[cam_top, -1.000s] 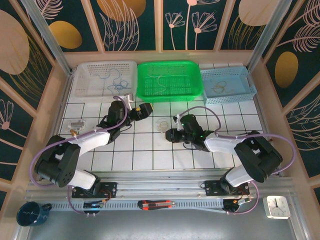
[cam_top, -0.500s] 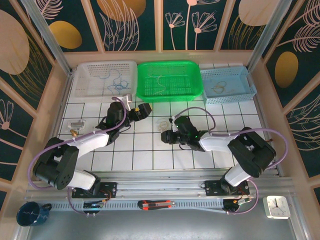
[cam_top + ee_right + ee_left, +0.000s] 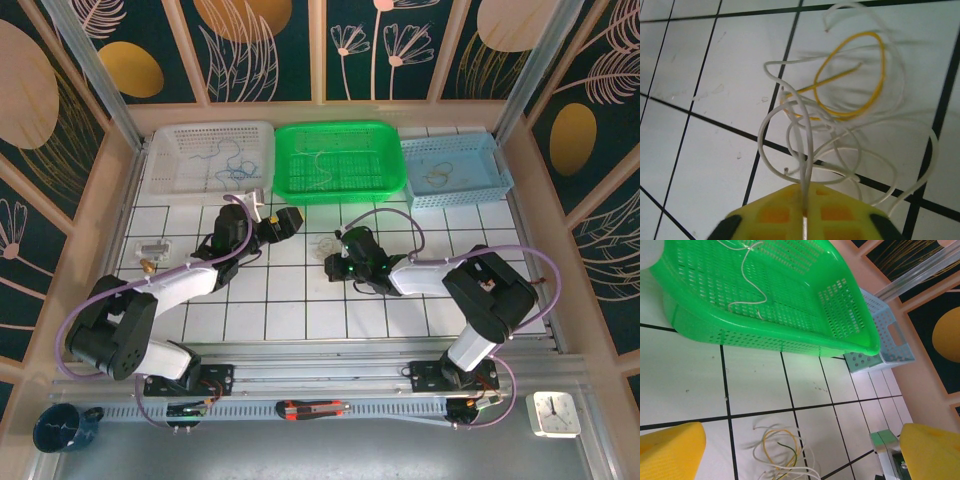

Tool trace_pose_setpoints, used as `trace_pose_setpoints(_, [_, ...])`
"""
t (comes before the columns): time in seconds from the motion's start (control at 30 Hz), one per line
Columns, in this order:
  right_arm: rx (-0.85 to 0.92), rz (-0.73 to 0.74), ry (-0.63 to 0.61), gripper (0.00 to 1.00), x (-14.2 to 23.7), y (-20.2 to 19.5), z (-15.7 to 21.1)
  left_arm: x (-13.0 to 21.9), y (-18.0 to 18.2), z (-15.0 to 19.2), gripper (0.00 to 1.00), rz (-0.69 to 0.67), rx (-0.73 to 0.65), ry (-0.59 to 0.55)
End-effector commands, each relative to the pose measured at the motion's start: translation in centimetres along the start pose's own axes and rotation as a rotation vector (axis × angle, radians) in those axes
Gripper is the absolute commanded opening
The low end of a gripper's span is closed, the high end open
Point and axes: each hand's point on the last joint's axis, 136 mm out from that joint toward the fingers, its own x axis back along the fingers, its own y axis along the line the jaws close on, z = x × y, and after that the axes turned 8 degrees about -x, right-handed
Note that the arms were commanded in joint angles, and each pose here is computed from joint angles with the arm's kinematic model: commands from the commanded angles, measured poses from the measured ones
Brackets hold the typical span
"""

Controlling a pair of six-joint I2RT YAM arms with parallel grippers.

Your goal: Untangle the cables

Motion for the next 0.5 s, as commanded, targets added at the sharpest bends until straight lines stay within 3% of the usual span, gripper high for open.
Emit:
trace_pose_setpoints(0.0, [0.021, -0.012, -0.035, 0.0, 1.2, 0.6, -1.1, 0.6, -1.5, -1.2, 0.99, 0.055, -0.022, -0.047])
trace_pose_setpoints(0.47, [-0.066, -0.334, -0.1, 0.0, 7.2, 4.0, -5.5, 0.6, -2.5, -0.4, 0.98, 0.133, 0.008, -0.023])
